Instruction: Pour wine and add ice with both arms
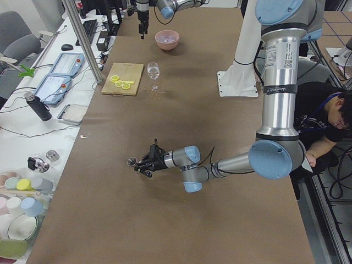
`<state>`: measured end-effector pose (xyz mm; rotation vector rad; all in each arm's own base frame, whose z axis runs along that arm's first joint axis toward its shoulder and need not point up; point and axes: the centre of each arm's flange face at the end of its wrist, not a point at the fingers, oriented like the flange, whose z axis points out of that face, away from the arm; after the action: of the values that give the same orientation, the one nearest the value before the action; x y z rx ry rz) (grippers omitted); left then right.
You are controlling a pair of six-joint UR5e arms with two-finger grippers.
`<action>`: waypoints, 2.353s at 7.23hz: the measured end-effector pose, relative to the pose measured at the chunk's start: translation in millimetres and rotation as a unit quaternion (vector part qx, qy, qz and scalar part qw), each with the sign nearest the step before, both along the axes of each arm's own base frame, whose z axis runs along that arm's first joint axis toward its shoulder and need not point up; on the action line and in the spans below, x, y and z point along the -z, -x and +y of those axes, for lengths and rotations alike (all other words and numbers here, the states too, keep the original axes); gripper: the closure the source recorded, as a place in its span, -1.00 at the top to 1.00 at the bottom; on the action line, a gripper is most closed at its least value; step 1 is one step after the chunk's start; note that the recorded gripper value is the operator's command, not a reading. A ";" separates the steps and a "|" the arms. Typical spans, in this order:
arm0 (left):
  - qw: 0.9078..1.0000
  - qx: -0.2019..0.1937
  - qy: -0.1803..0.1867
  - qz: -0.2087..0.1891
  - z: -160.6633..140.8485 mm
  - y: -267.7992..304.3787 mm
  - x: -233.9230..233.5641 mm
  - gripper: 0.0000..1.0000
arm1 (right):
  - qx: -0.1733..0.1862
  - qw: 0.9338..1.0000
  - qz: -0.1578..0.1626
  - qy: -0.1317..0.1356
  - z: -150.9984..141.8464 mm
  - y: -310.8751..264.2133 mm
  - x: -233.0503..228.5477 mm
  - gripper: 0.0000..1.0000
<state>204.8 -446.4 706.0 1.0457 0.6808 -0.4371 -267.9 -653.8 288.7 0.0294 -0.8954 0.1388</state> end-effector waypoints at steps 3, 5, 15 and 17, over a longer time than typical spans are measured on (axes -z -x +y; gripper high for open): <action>1.000 -0.004 0.000 0.000 1.7 -2.9 -0.7 -0.79 | 0.046 0.998 0.038 -0.033 -5.1 -111.4 -93.3 1.00; 1.000 -0.004 0.001 0.000 2.1 -3.1 -1.9 -0.74 | 0.065 0.996 0.054 -0.039 8.7 -172.8 -162.2 1.00; 1.000 -0.009 0.000 0.001 2.4 -8.9 -3.4 0.88 | 0.117 0.989 0.077 -0.042 65.9 -269.4 -304.8 1.00; 1.000 -0.011 -0.003 0.004 6.4 -5.6 -2.4 0.89 | 0.115 0.990 0.076 -0.042 65.2 -272.7 -303.5 1.00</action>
<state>210.5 -440.0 708.4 1.0421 0.7003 -0.4206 4.8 -588.6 592.2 0.0157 -0.7454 -0.1148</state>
